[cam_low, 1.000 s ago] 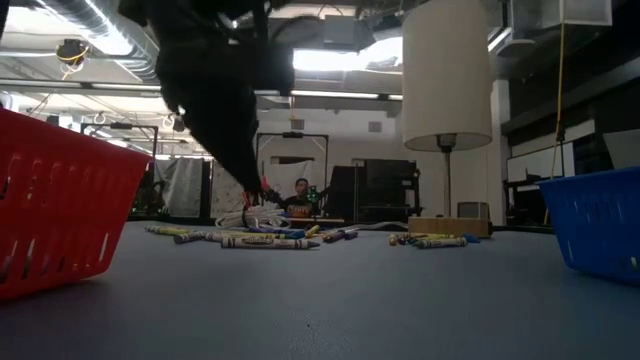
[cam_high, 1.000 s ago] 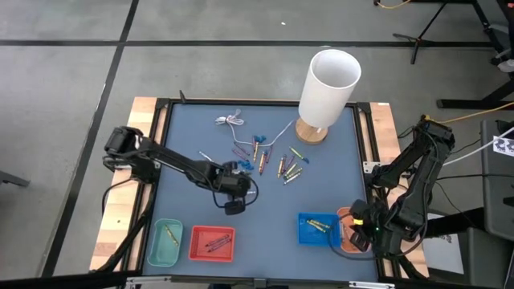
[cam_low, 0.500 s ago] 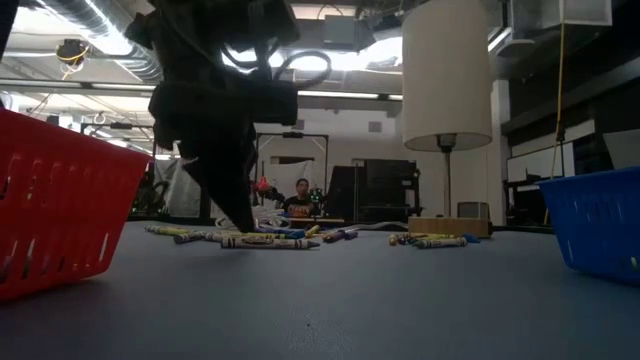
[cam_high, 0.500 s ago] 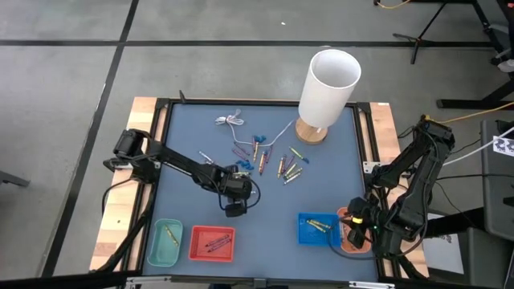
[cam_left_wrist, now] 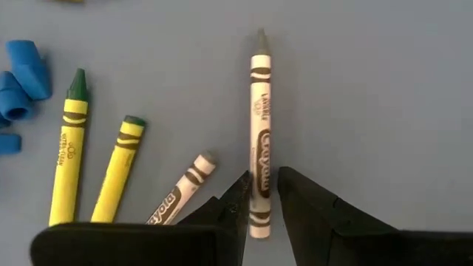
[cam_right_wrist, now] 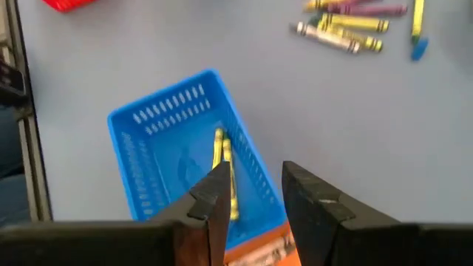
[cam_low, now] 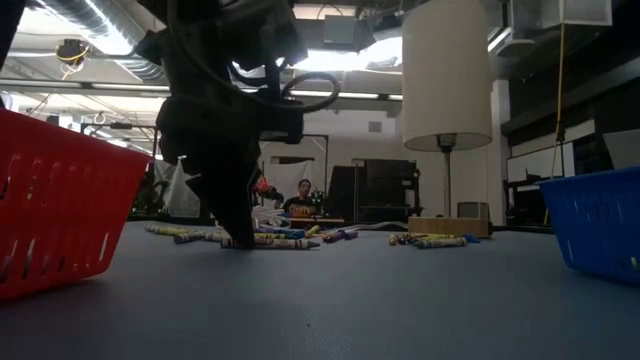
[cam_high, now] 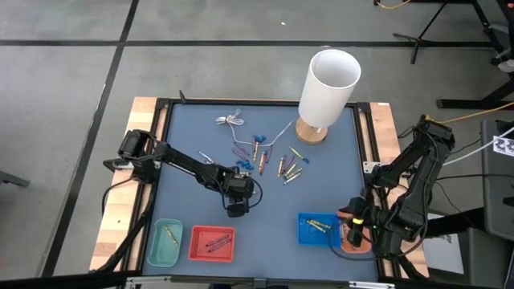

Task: Sort crayons
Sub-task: Put the gray crayon into the orange bin

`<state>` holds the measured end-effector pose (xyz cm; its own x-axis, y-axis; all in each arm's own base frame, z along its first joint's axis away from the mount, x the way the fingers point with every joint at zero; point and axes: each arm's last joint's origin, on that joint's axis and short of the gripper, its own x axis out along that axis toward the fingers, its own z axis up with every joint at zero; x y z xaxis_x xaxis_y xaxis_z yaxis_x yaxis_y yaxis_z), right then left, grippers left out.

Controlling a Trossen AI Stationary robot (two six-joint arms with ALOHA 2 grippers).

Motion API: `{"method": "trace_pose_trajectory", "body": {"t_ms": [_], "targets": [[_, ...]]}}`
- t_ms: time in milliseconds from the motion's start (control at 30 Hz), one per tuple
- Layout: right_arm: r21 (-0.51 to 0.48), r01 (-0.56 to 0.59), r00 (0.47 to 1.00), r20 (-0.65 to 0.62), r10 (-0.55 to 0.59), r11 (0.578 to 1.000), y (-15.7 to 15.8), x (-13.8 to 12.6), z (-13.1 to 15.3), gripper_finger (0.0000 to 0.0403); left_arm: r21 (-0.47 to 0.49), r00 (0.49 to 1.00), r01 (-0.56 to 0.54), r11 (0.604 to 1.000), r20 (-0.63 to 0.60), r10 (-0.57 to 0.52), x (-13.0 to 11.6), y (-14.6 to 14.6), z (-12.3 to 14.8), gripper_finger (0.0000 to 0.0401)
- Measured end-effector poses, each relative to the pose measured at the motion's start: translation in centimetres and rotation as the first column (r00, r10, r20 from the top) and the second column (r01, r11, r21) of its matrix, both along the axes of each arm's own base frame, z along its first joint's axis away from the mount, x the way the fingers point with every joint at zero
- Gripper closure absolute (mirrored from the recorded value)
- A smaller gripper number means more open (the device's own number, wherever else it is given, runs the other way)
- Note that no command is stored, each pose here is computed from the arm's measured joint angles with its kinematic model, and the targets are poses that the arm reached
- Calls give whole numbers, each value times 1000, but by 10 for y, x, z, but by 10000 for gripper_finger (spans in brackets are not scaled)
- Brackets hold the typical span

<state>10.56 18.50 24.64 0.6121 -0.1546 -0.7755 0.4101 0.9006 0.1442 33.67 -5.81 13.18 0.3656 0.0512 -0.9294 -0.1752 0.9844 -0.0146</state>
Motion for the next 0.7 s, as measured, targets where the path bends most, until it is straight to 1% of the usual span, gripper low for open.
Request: {"method": "trace_pose_trajectory", "body": {"t_ms": [133, 367, 600, 700], "targets": [[-62, -6, 999, 43, 8, 998, -4, 8, 1, 283, -3, 1000, 1, 1000, 0, -1, 0, 0, 0, 343], [-160, -58, 998, 23, 62, 985, -16, 37, 3, 283, -1, 1000, 0, 1000, 3, 0, 0, 0, 0, 392], [-282, -171, 983, 20, 184, 944, -30, 71, 7, 283, -4, 1000, 0, 1000, 27, 0, 2, 0, 0, 392], [-314, -222, 971, 16, 239, 923, -36, 84, 10, 283, -10, 998, 0, 1000, 62, 0, 5, -1, 1, 393]]}}
